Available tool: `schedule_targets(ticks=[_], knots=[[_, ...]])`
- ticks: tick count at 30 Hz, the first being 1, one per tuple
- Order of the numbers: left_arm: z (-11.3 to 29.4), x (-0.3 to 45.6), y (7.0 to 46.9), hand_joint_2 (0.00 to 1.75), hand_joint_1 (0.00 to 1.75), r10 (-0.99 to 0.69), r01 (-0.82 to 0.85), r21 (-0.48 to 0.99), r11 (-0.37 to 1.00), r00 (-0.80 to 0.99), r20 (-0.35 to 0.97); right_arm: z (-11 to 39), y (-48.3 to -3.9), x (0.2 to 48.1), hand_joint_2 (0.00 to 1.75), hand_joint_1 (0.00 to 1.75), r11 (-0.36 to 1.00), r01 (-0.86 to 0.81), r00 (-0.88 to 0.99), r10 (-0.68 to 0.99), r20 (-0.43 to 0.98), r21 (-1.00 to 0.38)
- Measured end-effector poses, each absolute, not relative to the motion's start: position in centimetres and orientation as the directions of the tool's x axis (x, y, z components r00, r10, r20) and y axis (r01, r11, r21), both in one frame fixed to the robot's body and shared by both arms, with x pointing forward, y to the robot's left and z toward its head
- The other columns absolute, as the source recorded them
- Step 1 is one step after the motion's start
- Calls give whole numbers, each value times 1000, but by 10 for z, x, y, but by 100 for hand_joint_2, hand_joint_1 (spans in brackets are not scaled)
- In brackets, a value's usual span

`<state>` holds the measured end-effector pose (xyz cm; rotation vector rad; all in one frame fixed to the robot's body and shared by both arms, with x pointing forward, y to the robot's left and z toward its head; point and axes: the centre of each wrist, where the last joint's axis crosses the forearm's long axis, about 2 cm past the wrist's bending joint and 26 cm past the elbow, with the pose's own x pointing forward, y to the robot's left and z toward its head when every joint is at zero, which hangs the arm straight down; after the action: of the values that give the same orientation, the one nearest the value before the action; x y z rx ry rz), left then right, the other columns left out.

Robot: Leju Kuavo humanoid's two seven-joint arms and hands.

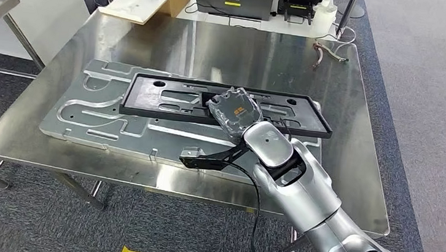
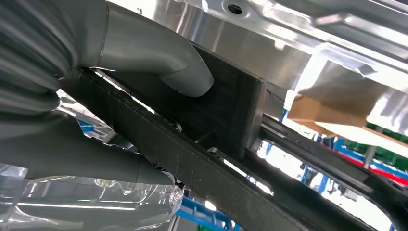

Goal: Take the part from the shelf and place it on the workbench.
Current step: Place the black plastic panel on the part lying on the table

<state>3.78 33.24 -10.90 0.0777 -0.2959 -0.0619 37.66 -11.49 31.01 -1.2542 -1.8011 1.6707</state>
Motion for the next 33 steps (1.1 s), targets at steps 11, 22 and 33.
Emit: schedule_targets(ticks=[11,22,33], knots=[[-109,41,331,175,0,-64,40,87,995,954,294,296,-104,385,175,175,-122,295,-549,790,-272,-948],[-109,44,324,175,0,-39,17,76,997,954,298,282,-101,388,175,175,-139,244,-562,787,-256,-960],[-109,44,324,44,0,-34,13,72,997,956,292,280,-91,386,0,0,-124,232,-599,763,-243,-965]])
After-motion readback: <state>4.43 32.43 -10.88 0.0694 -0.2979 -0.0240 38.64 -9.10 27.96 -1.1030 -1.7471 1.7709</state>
